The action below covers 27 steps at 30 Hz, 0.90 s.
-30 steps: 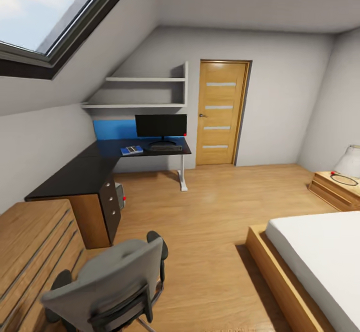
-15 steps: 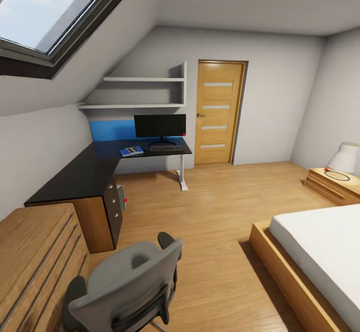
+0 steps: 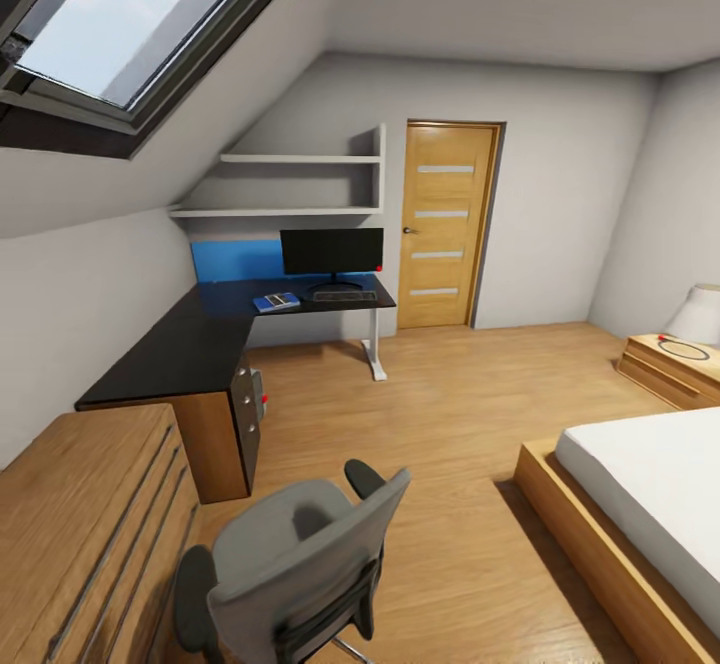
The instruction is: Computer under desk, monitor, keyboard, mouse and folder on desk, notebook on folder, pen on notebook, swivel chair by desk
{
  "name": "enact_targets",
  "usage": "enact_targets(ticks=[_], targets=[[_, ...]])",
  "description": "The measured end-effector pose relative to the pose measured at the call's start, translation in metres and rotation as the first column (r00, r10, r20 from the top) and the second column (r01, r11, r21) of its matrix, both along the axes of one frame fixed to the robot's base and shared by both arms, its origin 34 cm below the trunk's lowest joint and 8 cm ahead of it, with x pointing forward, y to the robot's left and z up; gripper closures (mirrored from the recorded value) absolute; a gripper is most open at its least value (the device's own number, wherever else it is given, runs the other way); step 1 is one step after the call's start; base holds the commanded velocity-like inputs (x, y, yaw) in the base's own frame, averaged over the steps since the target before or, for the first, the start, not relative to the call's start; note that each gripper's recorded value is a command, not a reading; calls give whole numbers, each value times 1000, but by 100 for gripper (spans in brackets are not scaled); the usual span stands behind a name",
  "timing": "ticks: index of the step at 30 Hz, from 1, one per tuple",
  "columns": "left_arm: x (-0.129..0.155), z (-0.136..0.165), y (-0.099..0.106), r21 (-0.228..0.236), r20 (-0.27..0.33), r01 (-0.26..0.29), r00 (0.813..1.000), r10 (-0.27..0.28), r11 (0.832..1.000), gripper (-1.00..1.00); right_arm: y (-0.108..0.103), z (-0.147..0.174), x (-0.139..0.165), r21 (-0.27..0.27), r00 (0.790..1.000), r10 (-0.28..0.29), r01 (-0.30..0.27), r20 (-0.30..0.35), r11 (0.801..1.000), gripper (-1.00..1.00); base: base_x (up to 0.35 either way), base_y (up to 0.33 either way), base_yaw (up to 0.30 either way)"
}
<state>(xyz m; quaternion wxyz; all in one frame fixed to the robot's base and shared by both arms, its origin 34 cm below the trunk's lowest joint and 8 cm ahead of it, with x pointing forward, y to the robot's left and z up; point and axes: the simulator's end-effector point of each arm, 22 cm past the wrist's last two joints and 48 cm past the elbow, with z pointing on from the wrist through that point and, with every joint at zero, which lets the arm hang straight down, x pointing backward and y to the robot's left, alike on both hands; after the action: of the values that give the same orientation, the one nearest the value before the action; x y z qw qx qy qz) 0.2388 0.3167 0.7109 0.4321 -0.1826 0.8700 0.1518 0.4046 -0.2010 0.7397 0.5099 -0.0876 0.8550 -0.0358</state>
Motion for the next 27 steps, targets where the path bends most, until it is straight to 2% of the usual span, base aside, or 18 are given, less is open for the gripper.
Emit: enact_targets(ticks=[15, 27], targets=[[0, 0, 0, 0, 0, 0, 1000, 0, 1000, -100, 0, 0, 0, 0, 1000, 0, 0, 0, 1000, -100, -16, 32, 0], [0, 0, 0, 0, -1, 0, 1000, 0, 1000, -100, 0, 0, 0, 0, 1000, 0, 0, 0, 1000, -100, -168, 141, 0]])
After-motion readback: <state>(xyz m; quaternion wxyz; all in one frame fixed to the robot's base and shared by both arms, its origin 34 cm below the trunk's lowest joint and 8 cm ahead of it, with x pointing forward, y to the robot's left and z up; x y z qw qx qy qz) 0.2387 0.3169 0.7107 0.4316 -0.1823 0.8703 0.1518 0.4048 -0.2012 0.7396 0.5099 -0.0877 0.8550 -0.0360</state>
